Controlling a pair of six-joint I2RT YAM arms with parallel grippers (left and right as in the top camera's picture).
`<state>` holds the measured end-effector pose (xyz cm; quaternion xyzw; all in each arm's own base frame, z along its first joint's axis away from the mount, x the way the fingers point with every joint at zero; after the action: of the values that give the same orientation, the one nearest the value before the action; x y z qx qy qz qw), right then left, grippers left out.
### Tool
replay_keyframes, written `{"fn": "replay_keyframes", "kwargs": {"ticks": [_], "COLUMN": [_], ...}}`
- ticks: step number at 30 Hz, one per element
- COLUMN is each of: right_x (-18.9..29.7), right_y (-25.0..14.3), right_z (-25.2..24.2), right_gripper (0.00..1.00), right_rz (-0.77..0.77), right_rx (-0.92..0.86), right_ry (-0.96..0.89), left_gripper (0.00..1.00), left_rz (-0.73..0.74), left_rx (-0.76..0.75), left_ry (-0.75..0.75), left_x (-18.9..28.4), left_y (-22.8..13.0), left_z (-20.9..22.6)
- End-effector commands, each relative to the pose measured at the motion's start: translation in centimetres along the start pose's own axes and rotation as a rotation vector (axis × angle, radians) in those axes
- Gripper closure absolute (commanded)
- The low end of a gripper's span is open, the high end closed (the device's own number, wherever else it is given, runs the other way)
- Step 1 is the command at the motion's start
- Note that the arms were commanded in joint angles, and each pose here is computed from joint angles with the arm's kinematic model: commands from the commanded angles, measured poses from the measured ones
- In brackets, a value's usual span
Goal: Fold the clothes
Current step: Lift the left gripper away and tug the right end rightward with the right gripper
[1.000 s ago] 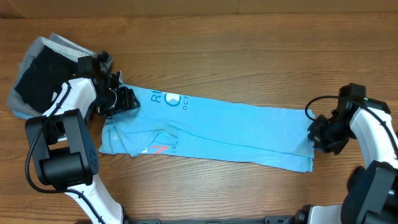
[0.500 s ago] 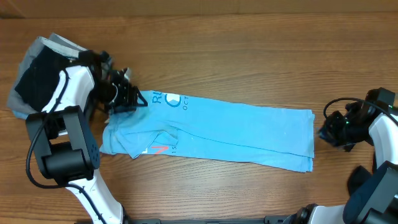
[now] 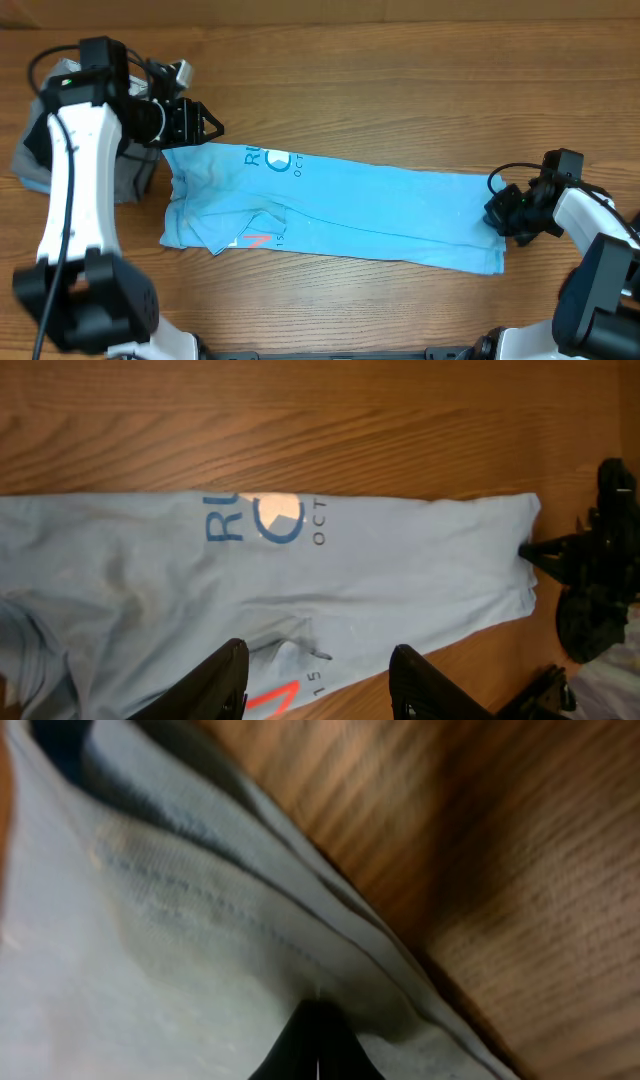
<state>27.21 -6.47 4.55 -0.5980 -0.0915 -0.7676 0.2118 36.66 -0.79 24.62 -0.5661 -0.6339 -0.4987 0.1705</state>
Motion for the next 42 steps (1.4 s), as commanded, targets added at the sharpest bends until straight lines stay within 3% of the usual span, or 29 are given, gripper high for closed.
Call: {"fn": "replay_keyframes", "kwargs": {"ticks": [1,7,12,17,19,21,24,28,38,42], "right_x": [-4.7,-8.2,-5.9,-0.3,2.6,4.4,6.4,7.0,7.6,5.7], "right_y": [1.1,3.7,5.2,4.3,4.2,4.4,5.7,8.6,10.9,10.4], "right_z": [-1.4,1.5,5.2,8.3,8.8,8.8,8.3,7.0,6.5,6.3], "right_gripper": [0.96,0.96,0.94,0.76,0.74,0.66,0.43,0.23,0.14,0.12], "right_rz": [-0.004,-0.019,0.017,0.183,0.212,0.201,0.149,0.022,-0.088,-0.018], "right_rx": [-0.135,-0.113,-0.007,0.265,0.305,0.345,0.416,0.424,0.617,0.651], "right_ry": [-0.075,0.097,0.222,0.437,0.470,0.466,0.417,0.313,0.361,0.383], "left_gripper": [0.51,0.49,0.49,0.48,0.46,0.45,0.45,0.44,0.42,0.41], "left_rz": [-0.078,-0.110,-0.093,-0.088,-0.078,-0.067,-0.049,-0.042,-0.042,-0.041], "left_rx": [-0.085,-0.112,-0.099,-0.097,-0.095,-0.093,-0.090,-0.102,-0.117,-0.128], "left_ry": [0.005,0.027,0.020,0.027,0.054,0.075,0.090,0.088,0.088,0.088], "left_x": [3.5,5.8,6.0,6.0,6.0,6.0,6.0,6.0,6.0,6.0], "left_y": [0.1,-0.7,-1.3,-1.3,-1.5,-1.6,-1.9,-2.1,-2.1,-2.0], "left_z": [-3.4,-5.4,-5.8,-5.7,-5.3,-5.1,-4.9,-5.0,-5.0,-5.0]}}
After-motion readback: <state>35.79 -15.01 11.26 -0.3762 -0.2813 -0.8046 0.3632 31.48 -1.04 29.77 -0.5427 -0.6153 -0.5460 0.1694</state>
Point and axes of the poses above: each gripper's point midway between its finger pads, its own x axis back along the fingers, its own z axis along the line the jaws close on, y = z × x, the point moved 5 cm from there along x, back along the fingers, and after that the axes turned 12 degrees about -x, right-handed, at the moved point
